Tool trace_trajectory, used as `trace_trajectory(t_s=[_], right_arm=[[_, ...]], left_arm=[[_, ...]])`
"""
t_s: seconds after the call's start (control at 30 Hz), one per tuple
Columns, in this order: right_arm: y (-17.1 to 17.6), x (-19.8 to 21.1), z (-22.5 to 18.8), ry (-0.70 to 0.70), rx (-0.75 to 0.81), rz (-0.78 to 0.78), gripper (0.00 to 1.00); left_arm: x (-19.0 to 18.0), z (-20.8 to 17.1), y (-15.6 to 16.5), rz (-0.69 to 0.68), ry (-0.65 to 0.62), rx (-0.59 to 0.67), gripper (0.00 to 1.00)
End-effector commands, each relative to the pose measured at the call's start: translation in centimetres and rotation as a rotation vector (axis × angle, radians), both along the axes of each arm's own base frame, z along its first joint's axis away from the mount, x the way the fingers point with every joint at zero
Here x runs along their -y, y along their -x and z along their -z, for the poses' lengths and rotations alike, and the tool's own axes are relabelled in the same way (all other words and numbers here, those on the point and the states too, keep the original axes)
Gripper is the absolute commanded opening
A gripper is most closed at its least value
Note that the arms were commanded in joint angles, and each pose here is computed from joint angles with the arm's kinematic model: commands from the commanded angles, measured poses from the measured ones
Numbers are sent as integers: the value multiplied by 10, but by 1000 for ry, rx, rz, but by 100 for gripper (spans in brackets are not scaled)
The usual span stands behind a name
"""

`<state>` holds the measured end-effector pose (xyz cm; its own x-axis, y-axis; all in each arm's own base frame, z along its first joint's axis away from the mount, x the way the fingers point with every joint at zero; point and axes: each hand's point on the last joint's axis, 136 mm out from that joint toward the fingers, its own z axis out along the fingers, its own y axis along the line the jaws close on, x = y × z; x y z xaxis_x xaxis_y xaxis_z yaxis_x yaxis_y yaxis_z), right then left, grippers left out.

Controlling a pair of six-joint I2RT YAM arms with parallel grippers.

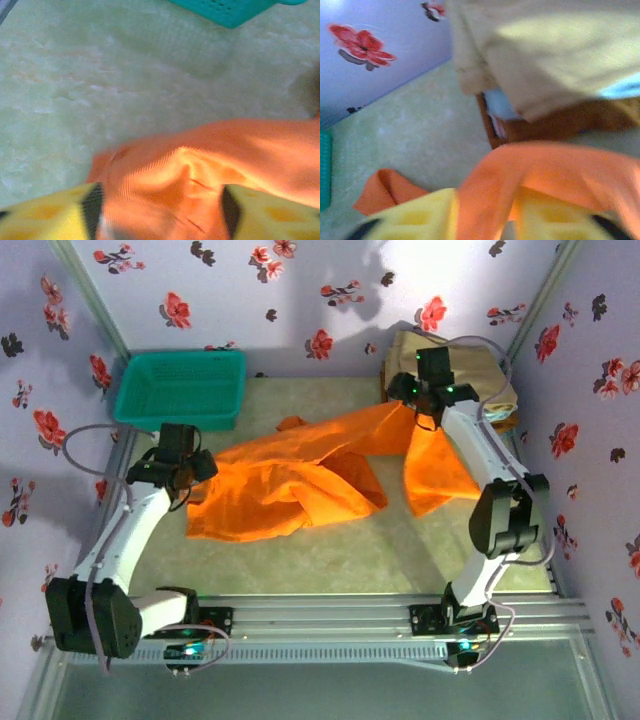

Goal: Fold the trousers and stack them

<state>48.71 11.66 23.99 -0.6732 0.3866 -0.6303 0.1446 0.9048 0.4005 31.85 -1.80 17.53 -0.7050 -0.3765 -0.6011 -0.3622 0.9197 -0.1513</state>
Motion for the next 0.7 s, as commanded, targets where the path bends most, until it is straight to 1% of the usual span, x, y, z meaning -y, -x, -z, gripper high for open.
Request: trace_trajectory(t_s=[0.0, 0.07, 0.13, 0.2, 0.3, 0.37, 0.43, 0.5, 0.6, 0.67], right_arm=[[35, -4, -26, 25, 28, -57, 79], [65, -4, -18, 10, 19, -60, 82], [97, -7, 7, -19, -10, -58, 84], [129, -14, 41, -67, -56, -68, 85], [163, -15, 95, -126, -145, -59, 84], [176, -13, 120, -142, -184, -49, 84], [183, -16, 138, -162, -224, -55, 84], [185, -24, 154, -202, -258, -71, 84], [184, -33, 176, -247, -299, -77, 83], [182, -35, 188, -257, -320, -71, 80]], left_arm=[[5, -38, -2, -2, 64, 122, 100], [8, -38, 15, 6, 103, 136, 100], [18, -25, 35, 27, 151, 119, 100], [37, 1, 57, 76, 198, 71, 100], [53, 45, 86, 96, 224, -24, 97], [67, 65, 97, 117, 258, -43, 97], [75, 77, 101, 116, 282, -53, 98], [86, 83, 100, 128, 310, -49, 100], [105, 91, 99, 150, 350, -46, 100], [112, 99, 98, 160, 355, -51, 100]])
